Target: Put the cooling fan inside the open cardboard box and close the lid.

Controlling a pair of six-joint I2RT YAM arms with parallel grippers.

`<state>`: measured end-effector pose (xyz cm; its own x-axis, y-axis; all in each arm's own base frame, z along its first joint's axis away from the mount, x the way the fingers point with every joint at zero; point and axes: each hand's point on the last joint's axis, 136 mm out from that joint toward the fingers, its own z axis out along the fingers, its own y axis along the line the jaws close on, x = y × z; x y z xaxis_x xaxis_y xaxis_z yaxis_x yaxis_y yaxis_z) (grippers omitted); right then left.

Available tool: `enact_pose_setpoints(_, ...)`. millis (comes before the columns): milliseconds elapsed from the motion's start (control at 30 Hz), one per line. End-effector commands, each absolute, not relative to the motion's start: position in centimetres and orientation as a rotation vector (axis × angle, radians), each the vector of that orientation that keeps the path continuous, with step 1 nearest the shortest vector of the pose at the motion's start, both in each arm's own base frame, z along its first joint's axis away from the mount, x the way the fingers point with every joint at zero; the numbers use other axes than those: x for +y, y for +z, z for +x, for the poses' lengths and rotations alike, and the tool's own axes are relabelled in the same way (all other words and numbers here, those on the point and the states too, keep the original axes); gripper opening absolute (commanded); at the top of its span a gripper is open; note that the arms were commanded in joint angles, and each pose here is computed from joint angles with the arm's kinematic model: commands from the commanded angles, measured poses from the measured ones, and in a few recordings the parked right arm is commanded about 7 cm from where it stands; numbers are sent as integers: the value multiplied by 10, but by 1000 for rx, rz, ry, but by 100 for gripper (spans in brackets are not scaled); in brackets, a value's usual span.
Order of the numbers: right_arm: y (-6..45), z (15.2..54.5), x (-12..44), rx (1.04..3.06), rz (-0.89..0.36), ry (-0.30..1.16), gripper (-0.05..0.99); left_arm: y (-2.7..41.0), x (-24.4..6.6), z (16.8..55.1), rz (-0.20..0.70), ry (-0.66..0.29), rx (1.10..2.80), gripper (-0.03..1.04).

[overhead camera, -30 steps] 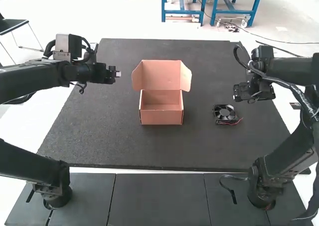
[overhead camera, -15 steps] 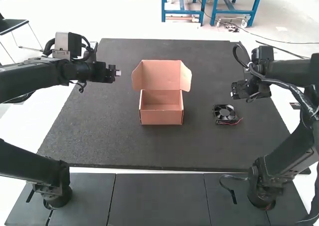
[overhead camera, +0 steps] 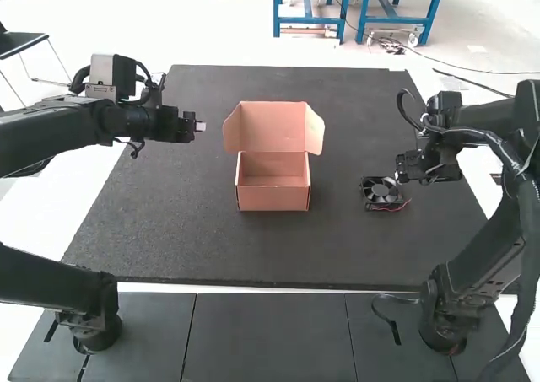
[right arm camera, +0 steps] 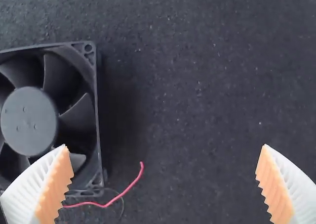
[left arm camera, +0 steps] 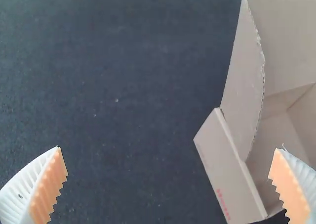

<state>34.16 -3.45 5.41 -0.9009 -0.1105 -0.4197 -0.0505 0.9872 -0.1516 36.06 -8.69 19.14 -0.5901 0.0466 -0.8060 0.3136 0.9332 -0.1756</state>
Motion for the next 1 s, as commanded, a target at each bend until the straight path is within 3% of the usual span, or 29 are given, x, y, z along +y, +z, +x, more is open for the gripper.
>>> enact_pose_setpoints(0, 50, 339, -33, 2709, -95, -153, 84, 212, -100, 356, 319, -437, 2142, 97)
enact_pose_setpoints(300, 39, 338, -30, 2751, -95, -113, 84, 223, -108, 332, 384, -491, 2131, 97)
enact_pose_setpoints(967, 27, 355, -30, 2781, -54, -73, 84, 224, -109, 309, 395, -520, 2154, 97)
